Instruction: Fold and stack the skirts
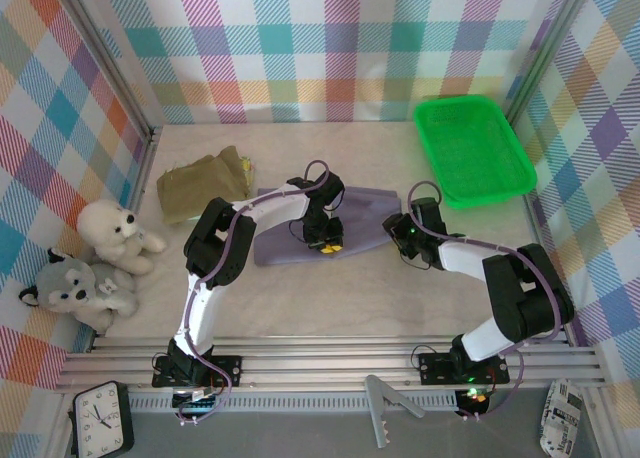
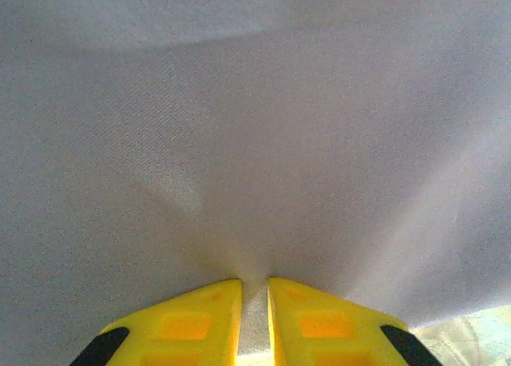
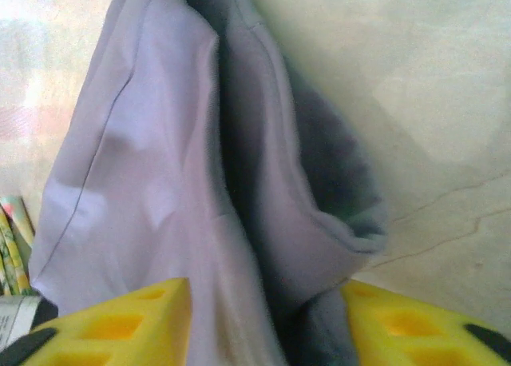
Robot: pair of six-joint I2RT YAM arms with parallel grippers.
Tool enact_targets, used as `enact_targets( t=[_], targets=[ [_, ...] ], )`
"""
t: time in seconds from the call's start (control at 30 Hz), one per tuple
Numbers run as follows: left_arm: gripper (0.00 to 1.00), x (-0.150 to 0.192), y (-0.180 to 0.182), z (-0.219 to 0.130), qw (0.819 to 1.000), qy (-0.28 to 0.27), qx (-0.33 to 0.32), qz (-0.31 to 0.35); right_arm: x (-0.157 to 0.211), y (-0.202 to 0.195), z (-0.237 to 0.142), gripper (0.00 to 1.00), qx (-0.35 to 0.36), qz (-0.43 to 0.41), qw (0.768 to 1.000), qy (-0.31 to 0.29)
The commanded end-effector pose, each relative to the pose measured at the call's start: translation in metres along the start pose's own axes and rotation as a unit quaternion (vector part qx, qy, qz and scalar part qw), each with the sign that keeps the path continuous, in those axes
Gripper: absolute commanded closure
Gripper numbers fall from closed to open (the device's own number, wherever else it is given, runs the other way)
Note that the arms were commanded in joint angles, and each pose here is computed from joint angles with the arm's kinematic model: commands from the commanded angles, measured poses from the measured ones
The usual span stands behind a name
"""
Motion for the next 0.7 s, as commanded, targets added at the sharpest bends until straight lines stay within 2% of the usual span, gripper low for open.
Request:
enact_targets(
  t=[0.0,0.07,0.1,0.17,0.23,0.3,0.37,0.53,0.67],
  targets=[
    [0.82,0.009,-0.004,0.007,0.998,0.058,0.020,0.002,0.001,-0.008,0.003,0.75,0.017,0.010,1.000,-0.021],
    [0.77,0.011,-0.017,-0.010,0.996,0.057,0.062,0.009,0.002,-0.011,0.002,0.92,0.029,0.007,0.999,-0.024],
    [0.71,0.010,-0.021,-0.022,0.997,0.039,0.068,0.015,0.002,-0.013,0.002,0.98,0.034,0.003,0.999,-0.024],
    [0.55,0.005,-0.020,-0.050,0.997,-0.022,0.068,0.020,0.003,-0.019,-0.001,1.00,0.049,-0.001,0.998,-0.026],
    [0.47,-0.004,-0.010,-0.074,0.995,-0.078,0.065,0.013,0.004,-0.025,-0.005,1.00,0.053,-0.006,0.998,-0.028],
    [0.47,-0.015,0.009,-0.087,0.992,-0.111,0.057,-0.012,0.003,-0.030,-0.010,1.00,0.060,-0.009,0.998,-0.032],
    [0.48,-0.027,0.033,-0.092,0.990,-0.122,0.046,-0.045,0.001,-0.037,-0.017,1.00,0.075,-0.016,0.997,-0.033],
    [0.50,-0.046,0.080,-0.085,0.988,-0.119,0.009,-0.098,-0.002,-0.043,-0.029,1.00,0.097,-0.068,0.993,-0.020],
    [0.55,-0.057,0.097,-0.065,0.988,-0.104,-0.011,-0.112,-0.005,-0.042,-0.032,1.00,0.099,-0.097,0.990,-0.017]
  ],
)
Point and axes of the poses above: each hand's point on the last joint's axis, 136 mm out from that joint toward the fingers, its own z axis out along the fingers, its own y axis along the line the jaws close on, x = y × z, the point moved 9 cm from there along -z, back along the fingers, and after that the axes turned 13 degrees about -z, right-handed, at the moved point
